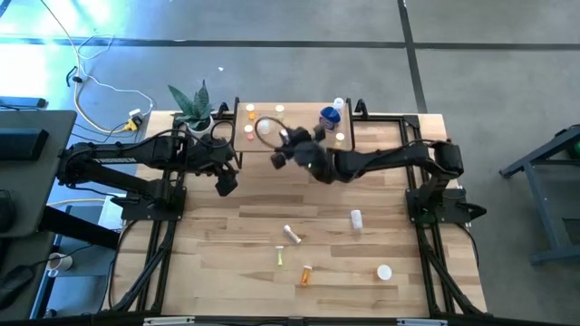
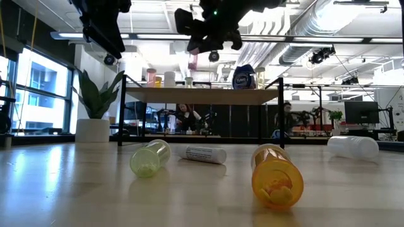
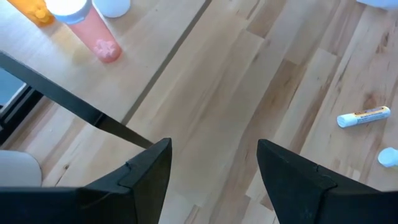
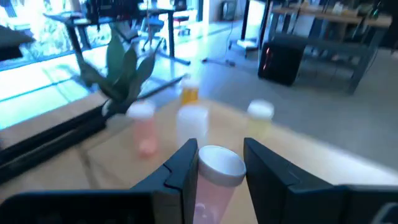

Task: Pick and place medicine bottles onto shelf by color
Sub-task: Put the pink pill bottle on the shelf

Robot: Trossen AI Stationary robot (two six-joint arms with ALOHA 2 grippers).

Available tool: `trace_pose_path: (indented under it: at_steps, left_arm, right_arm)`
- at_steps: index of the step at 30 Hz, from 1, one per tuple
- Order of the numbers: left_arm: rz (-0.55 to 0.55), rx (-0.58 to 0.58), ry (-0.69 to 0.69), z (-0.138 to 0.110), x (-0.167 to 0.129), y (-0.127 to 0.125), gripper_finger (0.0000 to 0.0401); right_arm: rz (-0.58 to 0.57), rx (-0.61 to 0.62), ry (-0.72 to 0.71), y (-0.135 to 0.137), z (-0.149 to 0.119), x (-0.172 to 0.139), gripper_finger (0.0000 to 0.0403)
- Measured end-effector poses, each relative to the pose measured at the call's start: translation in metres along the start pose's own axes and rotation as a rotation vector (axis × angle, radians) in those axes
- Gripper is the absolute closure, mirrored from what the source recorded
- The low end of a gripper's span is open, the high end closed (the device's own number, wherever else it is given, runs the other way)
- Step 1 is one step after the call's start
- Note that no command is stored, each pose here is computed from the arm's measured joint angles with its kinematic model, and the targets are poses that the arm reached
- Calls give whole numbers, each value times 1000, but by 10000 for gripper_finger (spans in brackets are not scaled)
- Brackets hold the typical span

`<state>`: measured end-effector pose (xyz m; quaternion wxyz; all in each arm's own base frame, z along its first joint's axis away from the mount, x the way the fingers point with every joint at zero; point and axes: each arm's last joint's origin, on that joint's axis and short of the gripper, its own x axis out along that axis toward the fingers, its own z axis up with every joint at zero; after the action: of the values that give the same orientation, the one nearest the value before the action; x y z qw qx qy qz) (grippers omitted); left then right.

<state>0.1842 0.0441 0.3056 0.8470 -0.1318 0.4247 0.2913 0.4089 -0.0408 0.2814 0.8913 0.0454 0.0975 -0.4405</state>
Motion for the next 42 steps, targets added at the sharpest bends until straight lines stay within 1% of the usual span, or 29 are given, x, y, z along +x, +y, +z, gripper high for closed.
trace_pose_path:
  at_steps: [9,12,14,17,21,23,26,29,34,42]
  left_arm:
    - [-1,-6,-19,2,0,0,174]
    - [-5,-10,-30,3,0,-1,174]
    - [-4,-9,-29,3,0,-1,174]
    - [-4,-9,-28,3,0,-1,174]
    - [-2,-8,-24,2,0,-1,174]
    - [-2,-8,-23,2,0,-1,174]
    - [0,-6,-15,1,0,0,174]
    - [2,-5,-8,1,0,0,174]
    - [4,-5,-5,0,0,0,174]
    - [6,-5,-6,0,0,0,174]
  right_arm:
    - [51,-100,-79,-28,18,33,304]
    - [136,-129,-91,-31,18,42,304]
    - [186,-135,-87,-30,12,49,304]
    - [229,-128,-98,-23,3,56,304]
    - [281,-119,-131,-6,-5,50,304]
    - [303,-146,-149,3,-7,44,304]
    - [283,-197,-170,13,-10,36,304]
    - [262,-234,-169,20,-20,37,304]
    - [252,-240,-199,26,-34,46,304]
    - [199,-274,-194,22,-41,55,304]
